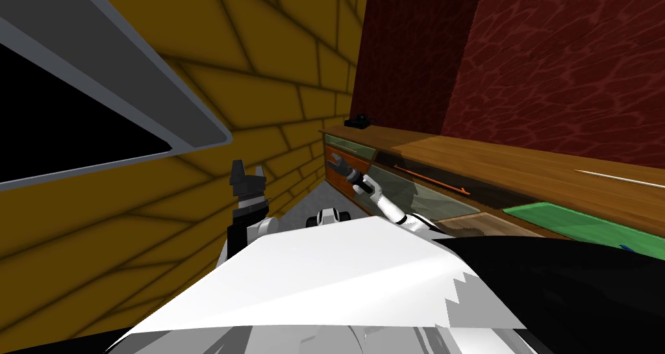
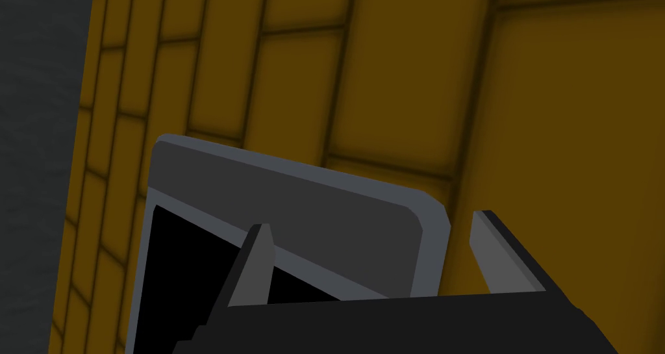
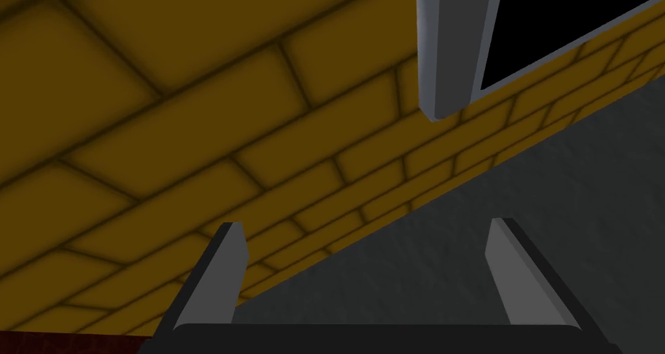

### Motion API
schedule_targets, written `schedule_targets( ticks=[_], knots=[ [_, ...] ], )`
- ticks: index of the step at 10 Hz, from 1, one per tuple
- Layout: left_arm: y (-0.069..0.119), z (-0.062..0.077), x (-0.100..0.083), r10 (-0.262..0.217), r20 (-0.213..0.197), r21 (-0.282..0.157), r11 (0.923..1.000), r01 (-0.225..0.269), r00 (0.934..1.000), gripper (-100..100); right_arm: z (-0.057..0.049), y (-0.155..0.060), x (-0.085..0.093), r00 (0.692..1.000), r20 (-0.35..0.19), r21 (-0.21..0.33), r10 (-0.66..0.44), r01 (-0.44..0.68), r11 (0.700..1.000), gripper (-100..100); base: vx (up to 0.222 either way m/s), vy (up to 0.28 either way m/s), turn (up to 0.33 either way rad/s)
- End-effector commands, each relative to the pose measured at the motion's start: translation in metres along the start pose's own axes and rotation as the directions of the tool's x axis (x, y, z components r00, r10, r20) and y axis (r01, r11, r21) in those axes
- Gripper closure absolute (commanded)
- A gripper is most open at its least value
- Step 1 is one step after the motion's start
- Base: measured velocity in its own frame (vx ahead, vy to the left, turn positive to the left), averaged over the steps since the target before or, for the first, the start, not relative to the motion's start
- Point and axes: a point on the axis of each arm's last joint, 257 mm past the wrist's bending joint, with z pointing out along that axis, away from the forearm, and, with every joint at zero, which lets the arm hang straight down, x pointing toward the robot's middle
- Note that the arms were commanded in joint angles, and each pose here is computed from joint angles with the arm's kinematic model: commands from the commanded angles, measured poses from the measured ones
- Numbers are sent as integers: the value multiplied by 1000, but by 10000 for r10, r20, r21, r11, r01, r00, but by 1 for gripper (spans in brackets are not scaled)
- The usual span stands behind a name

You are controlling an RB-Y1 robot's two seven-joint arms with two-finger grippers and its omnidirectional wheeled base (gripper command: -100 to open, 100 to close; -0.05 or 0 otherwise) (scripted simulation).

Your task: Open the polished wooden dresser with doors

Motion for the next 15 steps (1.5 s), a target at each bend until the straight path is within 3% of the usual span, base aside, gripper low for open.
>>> schedule_targets(
  ticks=[1, 2, 3, 4, 5, 6, 7, 8, 10, 11, 12, 13, 15],
  knots=[
    [0, 0, 0, 0, 0, 0, 10000, 0, 10000, 0, 0, -8, 23, 9941, -830, -283, -702, 681, 9973, -100, -1, 58, -39],
    [0, 0, 0, 0, 0, 0, 10000, 0, 10000, 0, -1, -11, 38, 9803, -1440, -668, -1353, 1268, 9897, -100, -8, 73, -65],
    [0, 0, 0, 0, 0, 0, 10000, 0, 10000, 0, -3, -17, 40, 9789, -1526, -580, -1360, 1285, 9900, -100, -2, 65, -38],
    [0, 0, 0, 0, 0, 0, 10000, 0, 10000, 0, -4, -18, 53, 9569, -2050, -1061, -2057, 1872, 9766, -100, 2, 69, -56],
    [0, 0, 0, 0, 0, 0, 10000, 0, 10000, 0, -7, -28, 57, 9536, -2203, -906, -2050, 1893, 9777, -100, 0, 64, -35],
    [0, 0, 0, 0, 0, 0, 10000, 0, 10000, 0, -11, -31, 67, 9232, -2677, -1420, -2758, 2453, 9590, -100, -2, 75, -62],
    [0, 0, 0, 0, 0, 0, 10000, 0, 10000, 0, -13, -40, 70, 9187, -2815, -1294, -2769, 2495, 9597, -100, -3, 61, -35],
    [0, 0, 0, 0, 0, 0, 10000, 0, 10000, 0, -19, -46, 80, 8789, -3272, -1798, -3472, 3028, 9359, -100, -7, 74, -51],
    [0, 0, 0, 0, 0, 0, 10000, 0, 10000, 0, -23, -58, 83, 8721, -3456, -1634, -3464, 3076, 9374, -100, 2, 45, -15],
    [0, 0, 0, 1, -1, 0, 10000, -1, 10000, 0, -29, -70, 90, 8202, -3883, -2148, -4201, 3627, 9068, -100, 2, 39, -60],
    [0, 0, 0, 1, 0, -1, 10000, -1, 10000, 0, -34, -76, 92, 8162, -4012, -2033, -4157, 3632, 9093, -100, 1, 49, -36],
    [0, 0, 0, 1, 0, 0, 10000, -1, 10000, 0, -38, -83, 96, 7614, -4270, -2646, -4877, 4105, 8726, -100, -7, 85, -65],
    [0, 0, 0, 0, 0, 0, 10000, 0, 10000, 0, -46, -97, 98, 7505, -4528, -2434, -4813, 4152, 8765, -100, 2, 47, -8]
  ],
)
